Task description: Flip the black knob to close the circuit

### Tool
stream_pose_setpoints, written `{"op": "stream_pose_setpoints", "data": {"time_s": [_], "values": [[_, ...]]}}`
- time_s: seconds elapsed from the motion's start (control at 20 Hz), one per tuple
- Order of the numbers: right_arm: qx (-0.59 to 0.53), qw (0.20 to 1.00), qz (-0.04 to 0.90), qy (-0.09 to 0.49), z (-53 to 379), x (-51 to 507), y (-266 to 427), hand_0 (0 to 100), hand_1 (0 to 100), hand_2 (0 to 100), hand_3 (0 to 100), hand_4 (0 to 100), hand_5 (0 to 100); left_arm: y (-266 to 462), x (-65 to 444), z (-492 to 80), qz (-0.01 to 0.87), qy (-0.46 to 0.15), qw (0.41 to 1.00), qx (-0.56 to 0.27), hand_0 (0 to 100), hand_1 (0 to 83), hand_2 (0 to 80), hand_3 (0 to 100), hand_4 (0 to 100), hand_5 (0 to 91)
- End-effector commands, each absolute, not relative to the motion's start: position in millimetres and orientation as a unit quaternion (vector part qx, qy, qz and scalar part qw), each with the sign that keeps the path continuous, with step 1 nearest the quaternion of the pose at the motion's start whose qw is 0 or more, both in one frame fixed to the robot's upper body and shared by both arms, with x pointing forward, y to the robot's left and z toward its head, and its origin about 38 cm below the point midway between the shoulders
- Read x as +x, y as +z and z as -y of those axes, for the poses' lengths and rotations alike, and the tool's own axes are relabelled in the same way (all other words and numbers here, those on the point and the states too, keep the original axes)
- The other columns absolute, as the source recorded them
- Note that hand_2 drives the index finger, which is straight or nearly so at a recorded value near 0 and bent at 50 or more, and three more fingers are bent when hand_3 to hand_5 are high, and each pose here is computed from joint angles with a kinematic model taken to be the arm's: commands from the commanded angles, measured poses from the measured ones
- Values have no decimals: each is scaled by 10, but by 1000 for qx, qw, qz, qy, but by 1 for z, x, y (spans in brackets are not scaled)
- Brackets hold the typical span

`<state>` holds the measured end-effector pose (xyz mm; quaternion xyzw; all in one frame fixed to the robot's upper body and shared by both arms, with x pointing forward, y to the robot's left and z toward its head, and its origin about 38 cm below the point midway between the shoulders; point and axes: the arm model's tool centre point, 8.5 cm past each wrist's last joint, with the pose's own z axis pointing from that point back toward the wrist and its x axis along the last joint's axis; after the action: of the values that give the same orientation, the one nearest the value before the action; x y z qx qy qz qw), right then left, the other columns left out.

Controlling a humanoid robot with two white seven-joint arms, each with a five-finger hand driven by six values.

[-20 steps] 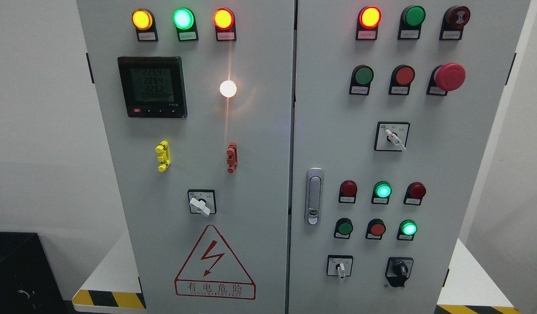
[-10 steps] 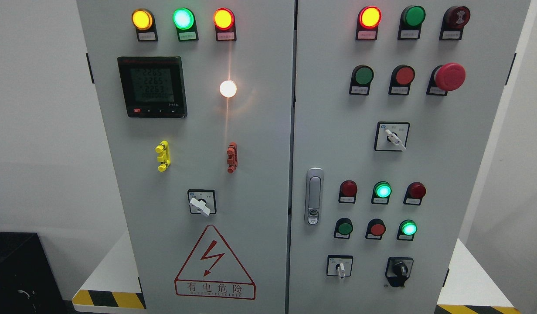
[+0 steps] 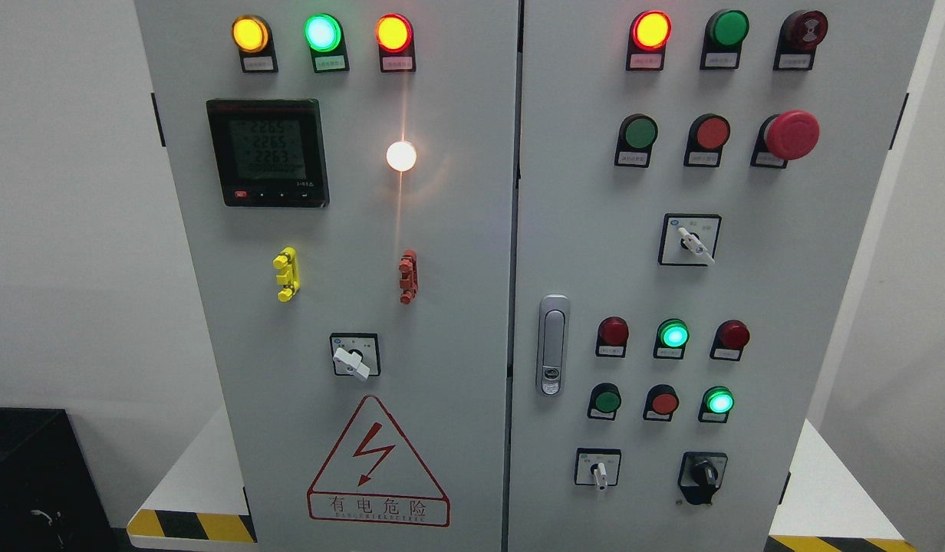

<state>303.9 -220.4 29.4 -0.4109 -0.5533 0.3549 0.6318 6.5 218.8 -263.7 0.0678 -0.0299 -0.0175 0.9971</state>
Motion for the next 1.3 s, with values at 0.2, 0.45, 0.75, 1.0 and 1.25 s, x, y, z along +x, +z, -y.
{"op": "stream_pose_setpoints", "data": {"time_s": [0.2, 0.45, 0.75, 1.0, 1.25], "values": [[-462, 596, 582, 306, 237, 332, 89, 0, 0, 980, 1000, 979, 969, -264, 2, -218, 33, -16, 997, 66, 120, 556, 0, 0, 0, 0], [-470, 591, 587, 292, 241, 347, 105, 0, 0, 981, 1000, 979, 969, -264, 2, -217, 33, -16, 997, 66, 120, 556, 0, 0, 0, 0], [-498, 576, 582, 286, 252, 368, 121, 0, 0, 979, 1000, 976, 968, -264, 2, -218, 33, -16, 997, 66, 120, 556, 0, 0, 0, 0], [-512, 572, 579, 275, 262, 378, 130, 0, 0, 978, 1000, 976, 965, -264, 2, -217, 33, -16, 997, 66, 120, 556, 0, 0, 0, 0], [-518, 572, 578, 267, 268, 386, 135, 0, 0, 978, 1000, 976, 963, -264, 2, -217, 33, -16, 997, 66, 120, 556, 0, 0, 0, 0]]}}
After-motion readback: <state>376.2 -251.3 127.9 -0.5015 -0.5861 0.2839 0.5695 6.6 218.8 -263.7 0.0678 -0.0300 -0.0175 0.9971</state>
